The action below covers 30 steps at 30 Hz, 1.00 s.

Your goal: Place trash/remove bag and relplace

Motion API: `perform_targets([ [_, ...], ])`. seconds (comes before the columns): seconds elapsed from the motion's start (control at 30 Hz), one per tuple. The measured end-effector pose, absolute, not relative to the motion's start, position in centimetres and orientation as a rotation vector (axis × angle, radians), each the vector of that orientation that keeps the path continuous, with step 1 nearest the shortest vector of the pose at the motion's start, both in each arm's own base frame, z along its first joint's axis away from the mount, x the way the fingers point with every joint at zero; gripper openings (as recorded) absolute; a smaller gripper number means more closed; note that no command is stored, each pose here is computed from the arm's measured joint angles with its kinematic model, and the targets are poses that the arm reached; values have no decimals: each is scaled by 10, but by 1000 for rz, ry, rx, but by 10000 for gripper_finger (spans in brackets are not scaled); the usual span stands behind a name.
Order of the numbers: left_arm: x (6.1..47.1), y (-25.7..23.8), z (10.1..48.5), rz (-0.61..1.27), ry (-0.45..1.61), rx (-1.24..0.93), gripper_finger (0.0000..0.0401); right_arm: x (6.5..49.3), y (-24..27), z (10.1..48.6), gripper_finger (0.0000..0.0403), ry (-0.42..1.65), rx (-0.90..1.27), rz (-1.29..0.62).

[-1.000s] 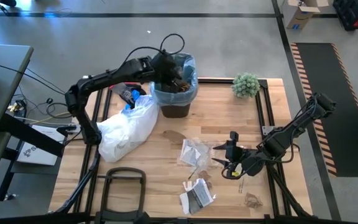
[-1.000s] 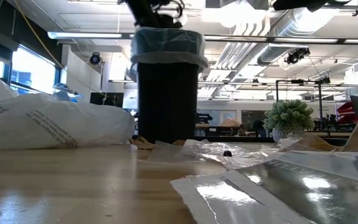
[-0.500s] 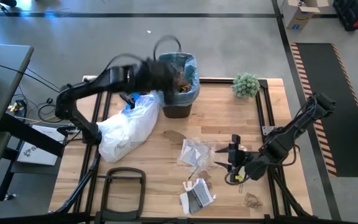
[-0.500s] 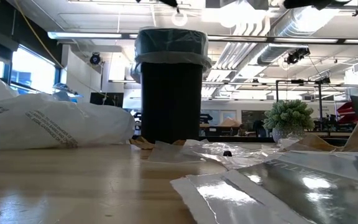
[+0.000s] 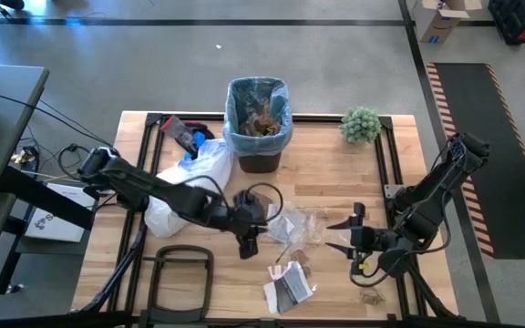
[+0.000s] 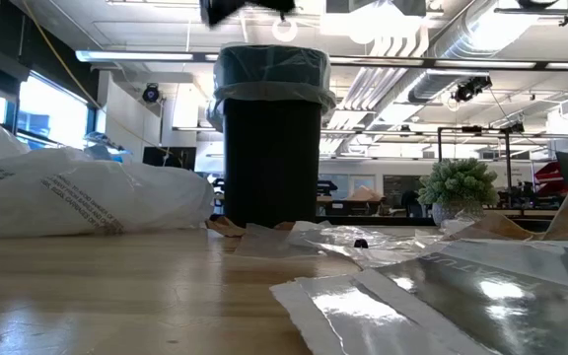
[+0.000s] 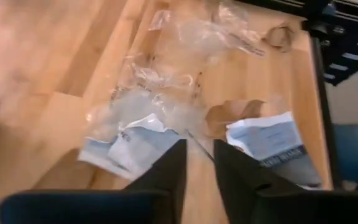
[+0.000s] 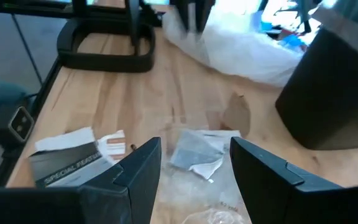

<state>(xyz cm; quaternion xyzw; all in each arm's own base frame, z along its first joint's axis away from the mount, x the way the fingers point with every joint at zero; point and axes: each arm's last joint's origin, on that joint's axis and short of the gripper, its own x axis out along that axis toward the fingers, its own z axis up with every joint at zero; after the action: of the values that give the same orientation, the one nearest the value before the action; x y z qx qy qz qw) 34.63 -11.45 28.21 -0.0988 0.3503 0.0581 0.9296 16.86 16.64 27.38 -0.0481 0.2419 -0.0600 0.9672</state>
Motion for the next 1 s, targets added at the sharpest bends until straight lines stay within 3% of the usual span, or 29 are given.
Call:
perform_targets([
  [0.27,371,-77,207,110,720,-247,201,174,166,279,181,443,-86,-135],
  [0.4,381,-61,176,151,797,-228,242,177,163,280,181,426,-101,-158],
  [0.6,391,-38,128,276,902,-374,253,183,157,280,181,424,-97,-199],
  [1.0,393,-40,112,333,928,-476,233,185,155,280,181,427,-93,-206],
])
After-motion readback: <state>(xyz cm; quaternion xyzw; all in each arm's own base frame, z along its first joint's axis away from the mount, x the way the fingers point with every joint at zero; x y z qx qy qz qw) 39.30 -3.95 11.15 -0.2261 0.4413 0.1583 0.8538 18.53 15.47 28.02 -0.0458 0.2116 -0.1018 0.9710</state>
